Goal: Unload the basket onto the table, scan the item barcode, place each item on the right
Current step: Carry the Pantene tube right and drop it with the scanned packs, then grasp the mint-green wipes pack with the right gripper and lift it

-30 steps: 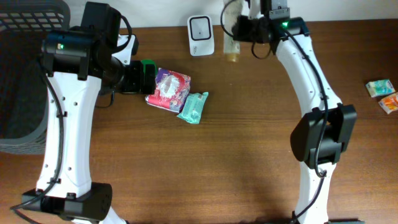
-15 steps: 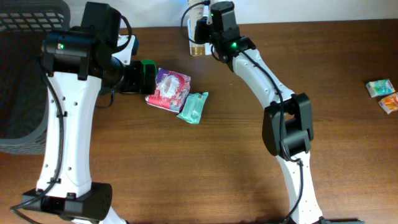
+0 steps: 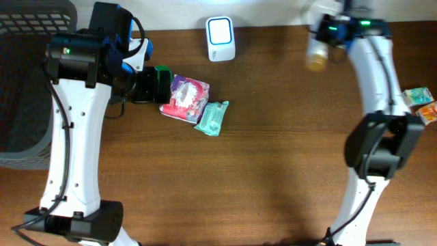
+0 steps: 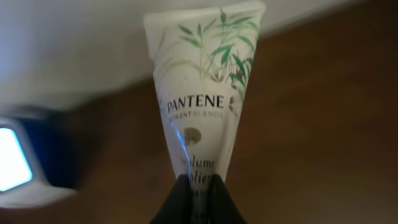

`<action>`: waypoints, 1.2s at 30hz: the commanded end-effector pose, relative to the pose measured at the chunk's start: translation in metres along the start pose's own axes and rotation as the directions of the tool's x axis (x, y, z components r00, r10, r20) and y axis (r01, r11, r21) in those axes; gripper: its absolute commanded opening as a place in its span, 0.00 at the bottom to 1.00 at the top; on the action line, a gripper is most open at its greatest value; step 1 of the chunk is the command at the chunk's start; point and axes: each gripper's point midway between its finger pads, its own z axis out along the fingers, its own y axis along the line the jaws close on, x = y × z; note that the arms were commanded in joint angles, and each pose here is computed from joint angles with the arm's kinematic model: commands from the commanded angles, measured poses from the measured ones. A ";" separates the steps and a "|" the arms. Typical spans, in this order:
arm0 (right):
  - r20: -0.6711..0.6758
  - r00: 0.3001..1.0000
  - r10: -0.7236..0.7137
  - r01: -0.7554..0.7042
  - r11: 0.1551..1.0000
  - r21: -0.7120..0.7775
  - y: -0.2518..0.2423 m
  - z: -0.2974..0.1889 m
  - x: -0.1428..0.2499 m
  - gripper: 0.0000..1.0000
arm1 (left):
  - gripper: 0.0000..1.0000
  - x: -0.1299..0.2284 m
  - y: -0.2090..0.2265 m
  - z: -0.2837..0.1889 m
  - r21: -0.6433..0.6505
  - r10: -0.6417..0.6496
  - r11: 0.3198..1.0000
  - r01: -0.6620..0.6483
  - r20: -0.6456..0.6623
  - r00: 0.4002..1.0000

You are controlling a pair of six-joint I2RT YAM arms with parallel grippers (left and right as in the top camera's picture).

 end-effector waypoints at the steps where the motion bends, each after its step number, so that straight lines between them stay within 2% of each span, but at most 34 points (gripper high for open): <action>1: -0.115 0.964 -0.241 0.250 0.965 0.074 -0.078 -0.031 0.008 0.04 | 0.99 0.001 -0.002 -0.006 0.003 0.020 1.000 -0.020 0.017 1.000; 4: -0.208 0.942 -0.265 0.291 0.951 0.104 -0.137 -0.042 0.023 0.04 | 0.99 0.001 -0.002 -0.006 0.003 0.020 1.000 -0.020 0.017 1.000; 5: -0.206 0.956 -0.209 0.241 0.960 0.144 -0.172 -0.043 0.024 0.04 | 0.99 0.001 -0.002 -0.006 0.003 0.020 1.000 -0.020 0.017 1.000; 10: -0.277 0.954 -0.115 0.178 0.961 0.213 -0.271 -0.026 0.055 0.04 | 0.99 0.001 -0.002 -0.006 0.003 0.020 1.000 -0.020 0.017 1.000; 12: -0.284 0.957 -0.067 0.145 0.954 0.263 -0.305 -0.020 0.065 0.04 | 0.99 0.001 -0.002 -0.006 0.003 0.020 1.000 -0.020 0.017 1.000; 13: -0.285 0.958 -0.033 0.128 0.939 0.319 -0.324 -0.019 0.068 0.11 | 0.99 0.001 -0.002 -0.006 0.003 0.020 1.000 -0.020 0.017 1.000; 14: -0.238 0.968 0.073 0.037 0.904 0.426 -0.346 -0.024 0.067 0.18 | 0.99 0.001 -0.002 -0.006 0.003 0.020 1.000 -0.020 0.017 1.000; 16: -0.171 0.978 0.120 -0.032 0.896 0.442 -0.342 -0.031 0.052 0.15 | 0.99 0.001 -0.002 -0.006 0.003 0.020 1.000 -0.020 0.017 1.000; 17: -0.135 0.983 0.125 -0.064 0.919 0.390 -0.321 -0.033 0.038 0.15 | 0.99 0.001 -0.002 -0.006 0.003 0.020 1.000 -0.020 0.017 1.000; 19: -0.071 0.996 0.047 -0.029 0.973 0.228 -0.253 -0.041 0.004 0.18 | 0.99 0.001 -0.002 -0.006 0.003 0.020 1.000 -0.020 0.017 1.000; 21: 0.014 0.999 0.050 -0.051 0.981 0.189 -0.201 -0.065 -0.024 0.19 | 0.99 0.001 -0.002 -0.006 0.003 0.020 1.000 -0.020 0.017 1.000; 22: 0.044 0.998 0.037 -0.042 0.994 0.102 -0.151 -0.080 -0.034 0.24 | 0.99 0.001 -0.002 -0.006 0.003 0.020 1.000 -0.020 0.017 1.000; 23: 0.012 1.000 0.001 -0.001 0.999 -0.045 -0.096 -0.088 -0.027 0.63 | 0.99 0.001 -0.002 -0.006 0.003 0.020 1.000 -0.020 0.017 1.000; 24: -0.114 0.993 -0.039 0.009 0.968 -0.250 -0.029 -0.094 0.007 0.67 | 0.99 0.001 -0.002 -0.006 0.003 0.020 1.000 -0.020 0.017 1.000; 25: -0.218 0.974 -0.064 -0.011 0.945 -0.326 0.003 -0.095 0.035 0.67 | 0.99 0.001 -0.002 -0.006 0.003 0.020 1.000 -0.020 0.017 1.000; 26: -0.372 0.919 -0.128 -0.015 0.933 -0.358 0.043 -0.090 0.082 0.67 | 0.99 0.001 -0.002 -0.006 0.003 0.020 1.000 -0.020 0.017 1.000; 27: -0.455 0.872 -0.179 -0.005 0.927 -0.374 0.068 -0.086 0.114 0.75 | 0.99 0.001 -0.002 -0.006 0.003 0.020 1.000 -0.020 0.017 1.000; 28: -0.523 0.818 -0.239 0.017 0.919 -0.394 0.091 -0.084 0.147 0.89 | 0.99 0.001 -0.002 -0.006 0.003 0.020 1.000 -0.020 0.017 1.000; 29: -0.585 0.752 -0.304 0.042 0.908 -0.417 0.116 -0.082 0.185 0.96 | 0.99 0.001 -0.002 -0.006 0.003 0.020 1.000 -0.020 0.017 1.000; 30: -0.612 0.710 -0.347 0.063 0.898 -0.436 0.131 -0.078 0.212 1.00 | 0.99 0.001 -0.002 -0.006 0.003 0.020 1.000 -0.020 0.017 1.000; 31: -0.640 0.666 -0.384 0.052 0.879 -0.474 0.147 -0.078 0.240 0.99 | 0.99 0.001 -0.002 -0.006 0.003 0.020 1.000 -0.020 0.017 1.000; 33: -0.662 0.614 -0.430 -0.109 0.784 -0.611 0.184 -0.081 0.283 0.99 | 0.99 0.001 -0.002 -0.006 0.003 0.020 1.000 -0.020 0.017 1.000; 35: -0.673 0.616 -0.409 -0.274 0.690 -0.670 0.196 -0.081 0.292 0.99 | 0.99 0.001 -0.002 -0.006 0.003 0.020 1.000 -0.020 0.017 1.000; 36: -0.688 0.620 -0.377 -0.313 0.685 -0.657 0.197 -0.072 0.298 0.99 | 0.99 0.001 -0.002 -0.006 0.003 0.020 1.000 -0.020 0.017 1.000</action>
